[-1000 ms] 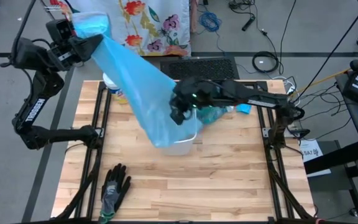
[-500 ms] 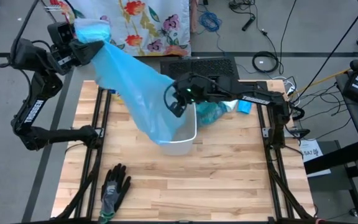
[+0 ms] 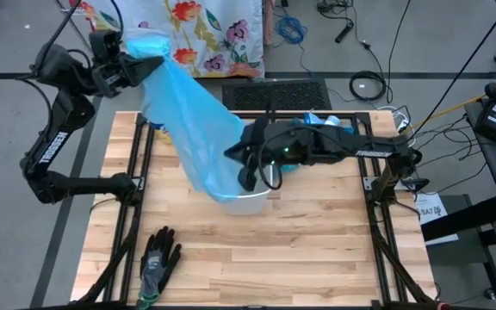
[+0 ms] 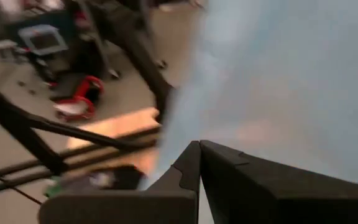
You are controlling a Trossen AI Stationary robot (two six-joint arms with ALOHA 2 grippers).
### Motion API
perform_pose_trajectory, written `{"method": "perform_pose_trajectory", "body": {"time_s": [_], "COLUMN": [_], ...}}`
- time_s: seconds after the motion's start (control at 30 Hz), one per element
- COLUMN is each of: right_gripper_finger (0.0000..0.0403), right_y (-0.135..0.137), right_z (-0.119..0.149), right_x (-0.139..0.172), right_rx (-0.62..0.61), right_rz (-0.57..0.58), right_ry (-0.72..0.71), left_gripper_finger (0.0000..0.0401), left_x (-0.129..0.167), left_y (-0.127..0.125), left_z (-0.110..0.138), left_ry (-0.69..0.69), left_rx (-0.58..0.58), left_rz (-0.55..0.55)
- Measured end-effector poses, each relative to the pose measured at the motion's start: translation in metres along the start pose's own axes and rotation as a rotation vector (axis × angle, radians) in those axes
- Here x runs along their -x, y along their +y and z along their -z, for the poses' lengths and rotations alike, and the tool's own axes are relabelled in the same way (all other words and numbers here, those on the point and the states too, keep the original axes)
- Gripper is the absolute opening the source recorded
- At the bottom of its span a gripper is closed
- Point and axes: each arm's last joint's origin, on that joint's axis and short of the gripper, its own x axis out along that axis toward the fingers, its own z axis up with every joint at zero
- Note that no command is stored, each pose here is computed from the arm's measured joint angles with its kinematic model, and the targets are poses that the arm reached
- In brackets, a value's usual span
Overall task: Place trash/remove bag and relplace
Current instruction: Insert the light blue trash bag into the white trash bin
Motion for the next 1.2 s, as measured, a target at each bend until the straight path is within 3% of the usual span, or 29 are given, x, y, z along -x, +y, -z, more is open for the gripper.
{"method": "perform_pose_trajectory", "body": {"time_s": [0.4,0.47,0.57,0.67,0.87,1.07,1.2], "right_gripper_finger": [0.0000,0.0000,0.0000,0.0000,0.0000,0.0000,0.0000], "right_y": [0.020,0.015,0.003,-0.006,-0.015,-0.025,-0.017], "right_z": [0.014,0.020,0.029,0.036,0.039,0.045,0.044], "right_x": [-0.064,-0.075,-0.081,-0.077,-0.048,-0.024,-0.018], "right_rx": [0.120,0.113,0.109,0.123,0.067,-0.027,-0.055], "right_rz": [-0.101,-0.060,0.157,0.366,0.545,0.605,0.474], "right_ry": [-0.124,-0.097,-0.041,0.007,0.084,0.193,0.239], "left_gripper_finger": [0.0000,0.0000,0.0000,0.0000,0.0000,0.0000,0.0000], "left_x": [-0.008,-0.009,-0.010,-0.012,-0.011,-0.008,-0.010], "left_y": [0.015,0.015,0.015,0.013,0.006,-0.004,-0.007], "left_z": [0.001,0.001,0.002,0.004,0.006,0.006,0.008], "left_ry": [-0.016,-0.018,-0.015,-0.006,0.006,0.008,0.027], "left_rx": [0.022,0.024,0.051,0.058,0.060,0.056,0.069], "left_rz": [-0.044,-0.046,-0.041,-0.024,0.007,0.037,0.058]}}
